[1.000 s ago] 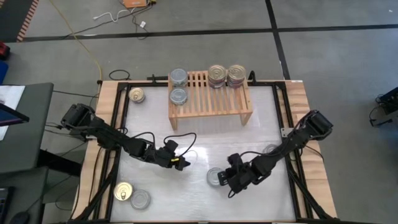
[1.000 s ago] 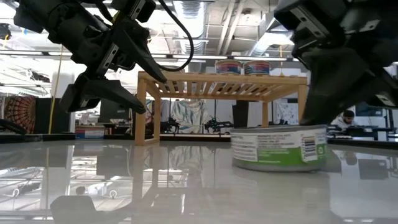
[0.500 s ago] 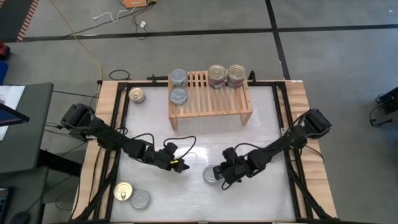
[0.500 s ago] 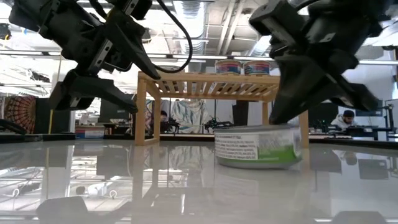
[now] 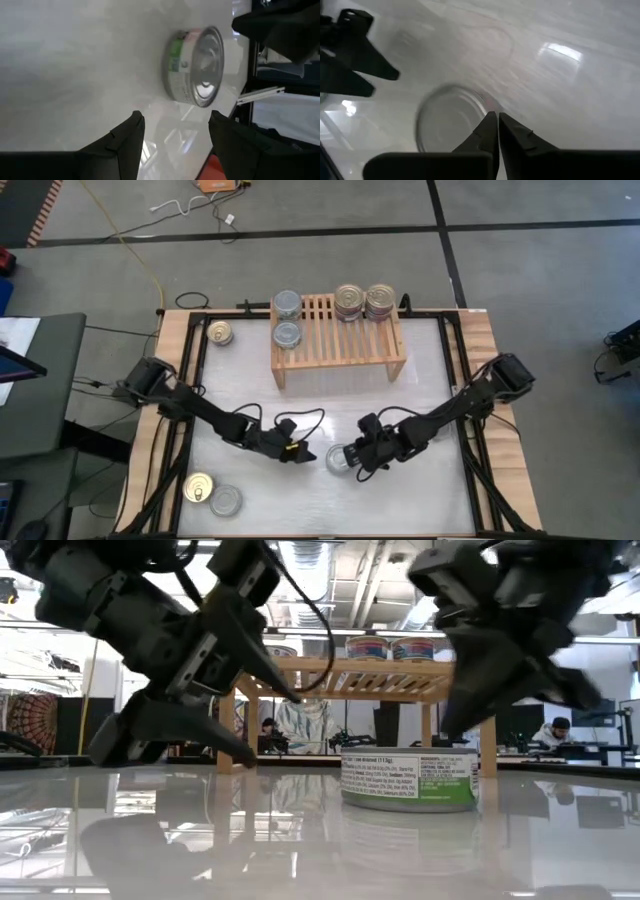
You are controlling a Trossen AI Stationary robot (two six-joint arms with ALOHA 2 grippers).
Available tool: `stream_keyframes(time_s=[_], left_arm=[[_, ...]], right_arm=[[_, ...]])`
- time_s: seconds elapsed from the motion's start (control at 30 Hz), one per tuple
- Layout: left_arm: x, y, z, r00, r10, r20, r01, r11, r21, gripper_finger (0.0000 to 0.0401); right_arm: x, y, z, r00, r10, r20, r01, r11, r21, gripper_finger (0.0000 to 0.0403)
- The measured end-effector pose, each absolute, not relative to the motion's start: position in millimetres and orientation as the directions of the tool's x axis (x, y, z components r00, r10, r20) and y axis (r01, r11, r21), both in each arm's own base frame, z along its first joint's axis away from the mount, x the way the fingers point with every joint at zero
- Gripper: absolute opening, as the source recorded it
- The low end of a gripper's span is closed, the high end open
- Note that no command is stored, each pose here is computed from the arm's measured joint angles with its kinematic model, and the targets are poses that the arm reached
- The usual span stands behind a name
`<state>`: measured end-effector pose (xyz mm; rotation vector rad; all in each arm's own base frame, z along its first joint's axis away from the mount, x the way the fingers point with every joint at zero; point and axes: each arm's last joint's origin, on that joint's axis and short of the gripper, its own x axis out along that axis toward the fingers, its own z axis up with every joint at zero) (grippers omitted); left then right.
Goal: Stack canned seafood by type on shelf
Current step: Stack the green tuna can on top of the green tuna can on the shelf
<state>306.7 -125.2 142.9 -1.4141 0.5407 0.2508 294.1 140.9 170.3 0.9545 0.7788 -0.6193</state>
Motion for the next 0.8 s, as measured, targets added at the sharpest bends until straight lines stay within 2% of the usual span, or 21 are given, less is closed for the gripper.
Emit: stream_keyframes(time_s=[0.17, 0.37, 0.53, 0.8], left_arm=[[319, -129, 148, 0.860, -0.165, -0.482, -0.454, 0.182, -0.872, 0.0212], [323, -127, 150, 0.827, -0.140, -0.545, -0.509, 0.228, -0.830, 0.0212], [326, -124, 150, 0.816, -0.126, -0.564, -0.523, 0.251, -0.814, 0.0212], [326, -123, 150, 0.817, -0.124, -0.563, -0.523, 0.249, -0.815, 0.0212]], right_arm=[[278, 150, 173, 0.529, -0.124, -0.840, 0.788, 0.439, 0.431, 0.0055], [271, 165, 172, 0.551, -0.108, -0.828, 0.777, 0.430, 0.461, 0.0080], [277, 174, 167, 0.600, -0.089, -0.795, 0.746, 0.419, 0.517, 0.0123], [280, 173, 163, 0.606, -0.103, -0.789, 0.747, 0.415, 0.519, 0.0196]])
